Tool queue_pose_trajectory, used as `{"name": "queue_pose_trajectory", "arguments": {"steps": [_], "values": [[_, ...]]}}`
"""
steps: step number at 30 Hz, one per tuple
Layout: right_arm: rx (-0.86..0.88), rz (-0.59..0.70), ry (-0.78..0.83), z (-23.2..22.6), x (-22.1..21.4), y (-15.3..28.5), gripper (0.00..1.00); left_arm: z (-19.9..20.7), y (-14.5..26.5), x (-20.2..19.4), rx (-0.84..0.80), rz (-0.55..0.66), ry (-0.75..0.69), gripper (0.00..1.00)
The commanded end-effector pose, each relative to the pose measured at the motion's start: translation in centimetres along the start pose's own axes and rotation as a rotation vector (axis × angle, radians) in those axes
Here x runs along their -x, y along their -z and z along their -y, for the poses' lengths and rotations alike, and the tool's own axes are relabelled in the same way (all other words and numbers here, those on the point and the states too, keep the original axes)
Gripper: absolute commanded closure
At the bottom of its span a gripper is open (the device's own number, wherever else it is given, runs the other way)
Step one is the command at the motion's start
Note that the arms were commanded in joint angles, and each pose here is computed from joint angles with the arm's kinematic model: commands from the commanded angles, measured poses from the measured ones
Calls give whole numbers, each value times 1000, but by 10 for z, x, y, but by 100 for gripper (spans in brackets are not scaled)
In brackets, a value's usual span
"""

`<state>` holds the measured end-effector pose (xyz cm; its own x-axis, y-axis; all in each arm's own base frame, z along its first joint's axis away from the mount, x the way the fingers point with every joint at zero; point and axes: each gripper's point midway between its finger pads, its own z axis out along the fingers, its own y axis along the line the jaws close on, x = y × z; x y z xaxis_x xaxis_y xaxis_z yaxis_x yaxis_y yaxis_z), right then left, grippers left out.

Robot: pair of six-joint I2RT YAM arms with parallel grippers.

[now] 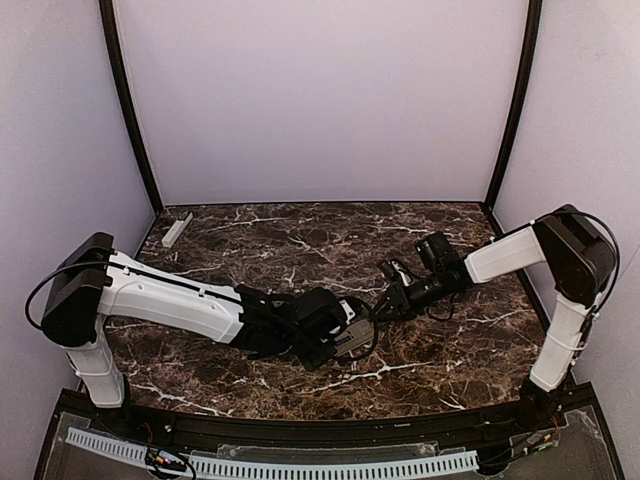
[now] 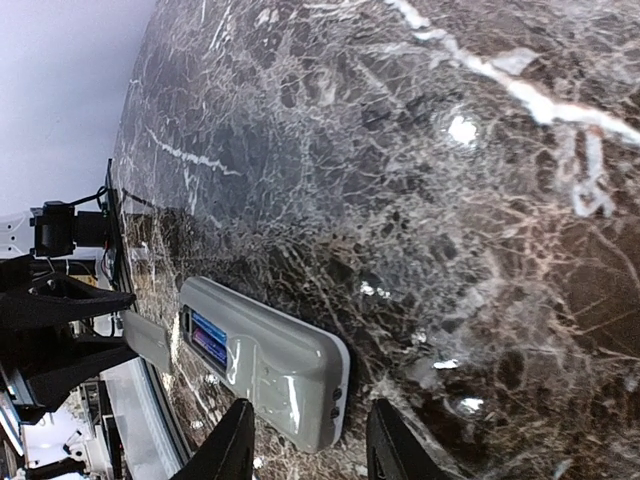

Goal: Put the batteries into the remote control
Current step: Hold the remote control without the battery cover at the center of the board.

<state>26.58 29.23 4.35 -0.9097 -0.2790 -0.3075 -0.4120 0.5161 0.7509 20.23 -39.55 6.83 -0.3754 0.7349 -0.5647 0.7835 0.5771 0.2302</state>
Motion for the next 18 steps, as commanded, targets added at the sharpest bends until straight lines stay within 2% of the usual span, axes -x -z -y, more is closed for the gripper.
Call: {"name": "queue_pose_trajectory", "arguments": {"steps": [1,7,18], "values": [[49,-14,34,-13,-2,-9,64,3,-1,-6,-15,-50,-20,100],[66,-40,27,-20,-13,-14,66,12,-6,-5,-50,-86,-36,99],[88,-51,6,-29,-27,-8,66,7,-13,-4,-13,-103,-47,97]]}}
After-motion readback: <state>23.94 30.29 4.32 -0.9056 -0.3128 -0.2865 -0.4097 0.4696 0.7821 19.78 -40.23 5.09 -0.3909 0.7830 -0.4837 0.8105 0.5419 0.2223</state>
